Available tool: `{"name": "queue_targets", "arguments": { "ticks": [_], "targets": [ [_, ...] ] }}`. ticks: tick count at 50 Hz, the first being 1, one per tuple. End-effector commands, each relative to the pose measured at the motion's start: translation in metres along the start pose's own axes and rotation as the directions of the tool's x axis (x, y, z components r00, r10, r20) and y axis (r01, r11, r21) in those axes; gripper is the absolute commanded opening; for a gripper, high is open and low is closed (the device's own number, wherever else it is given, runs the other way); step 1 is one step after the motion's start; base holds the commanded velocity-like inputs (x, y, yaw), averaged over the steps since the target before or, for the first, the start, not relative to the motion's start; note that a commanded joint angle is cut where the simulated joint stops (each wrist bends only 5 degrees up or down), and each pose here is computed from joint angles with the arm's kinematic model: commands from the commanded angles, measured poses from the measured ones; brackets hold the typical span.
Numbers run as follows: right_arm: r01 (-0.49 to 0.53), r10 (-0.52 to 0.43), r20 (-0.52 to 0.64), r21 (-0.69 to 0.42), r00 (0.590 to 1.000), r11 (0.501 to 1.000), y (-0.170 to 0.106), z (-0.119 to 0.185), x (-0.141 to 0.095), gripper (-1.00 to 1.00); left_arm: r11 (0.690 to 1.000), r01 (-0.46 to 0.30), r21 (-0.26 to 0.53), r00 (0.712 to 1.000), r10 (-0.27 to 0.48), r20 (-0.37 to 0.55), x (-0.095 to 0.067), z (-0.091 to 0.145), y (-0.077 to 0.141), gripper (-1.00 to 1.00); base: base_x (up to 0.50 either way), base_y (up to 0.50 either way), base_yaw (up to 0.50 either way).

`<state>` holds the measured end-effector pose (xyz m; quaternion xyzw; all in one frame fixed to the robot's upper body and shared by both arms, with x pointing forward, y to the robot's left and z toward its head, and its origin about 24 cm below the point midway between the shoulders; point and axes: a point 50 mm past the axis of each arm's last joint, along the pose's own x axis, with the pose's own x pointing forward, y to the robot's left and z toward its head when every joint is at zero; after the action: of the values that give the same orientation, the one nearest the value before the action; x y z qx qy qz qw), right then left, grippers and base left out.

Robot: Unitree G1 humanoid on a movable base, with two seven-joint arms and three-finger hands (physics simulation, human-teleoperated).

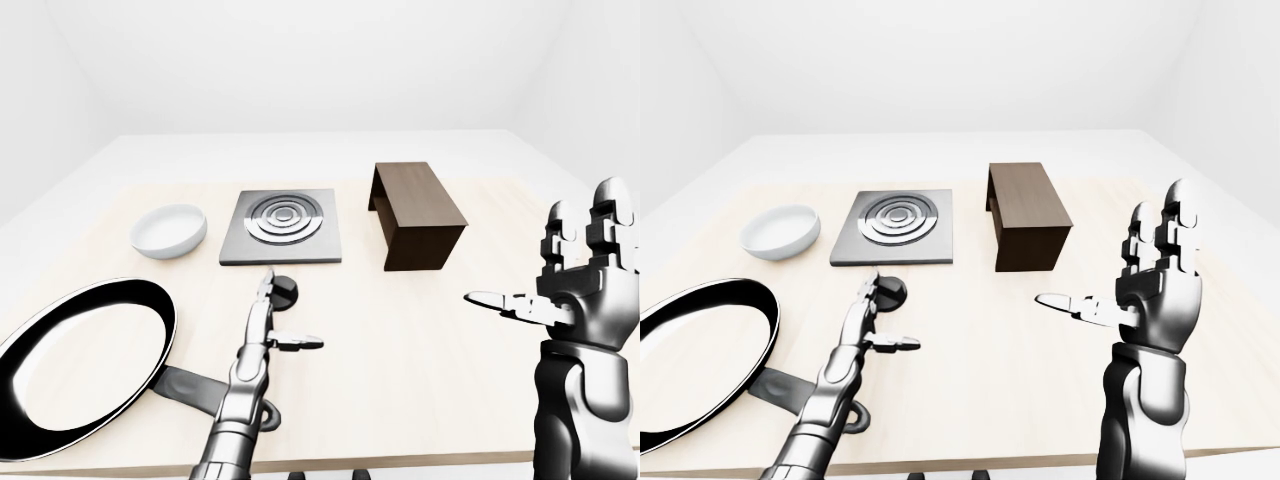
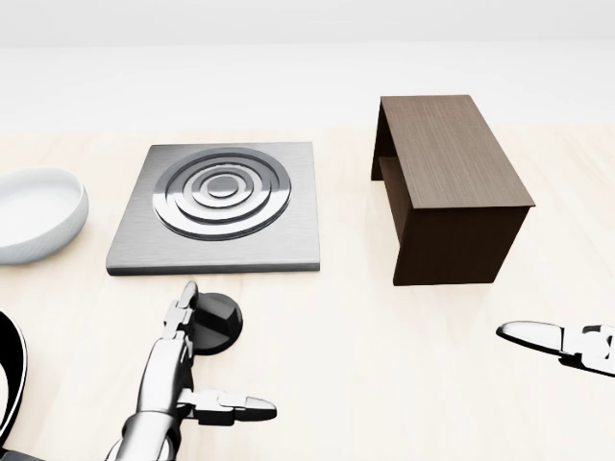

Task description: Turn on the stove.

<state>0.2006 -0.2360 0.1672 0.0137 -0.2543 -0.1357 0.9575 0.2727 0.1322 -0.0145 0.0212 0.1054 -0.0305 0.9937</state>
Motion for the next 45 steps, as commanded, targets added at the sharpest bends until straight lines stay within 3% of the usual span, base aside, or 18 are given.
{"name": "queue_targets", "arguments": {
  "ticks": [1,11,39,45],
  "targets": [
    [0.0,0.0,-0.001,0.0,1.0,1.0,0.0,0.0,0.0,1.0,0.995,0.101,-0.028,0.994,-0.102,-0.039,-0.008,-0.012,-0.023,1.0,0.0,0.0,0.0],
    [0.0,0.0,-0.012,0.001,1.0,1.0,-0.001,-0.003,0.0,1.0,0.994,0.112,-0.016,0.993,-0.112,0.023,-0.007,0.002,-0.027,1.0,0.0,0.0,0.0],
    [0.0,0.0,-0.025,0.002,1.0,1.0,-0.001,-0.005,-0.001,1.0,0.985,0.17,0.007,0.982,-0.17,0.087,-0.023,0.012,-0.046,1.0,0.0,0.0,0.0],
    [-0.001,0.001,-0.029,0.002,1.0,1.0,-0.001,-0.006,-0.001,1.0,0.984,0.175,0.017,0.979,-0.176,0.099,-0.02,0.017,-0.05,1.0,0.0,0.0,0.0]
  ]
}}
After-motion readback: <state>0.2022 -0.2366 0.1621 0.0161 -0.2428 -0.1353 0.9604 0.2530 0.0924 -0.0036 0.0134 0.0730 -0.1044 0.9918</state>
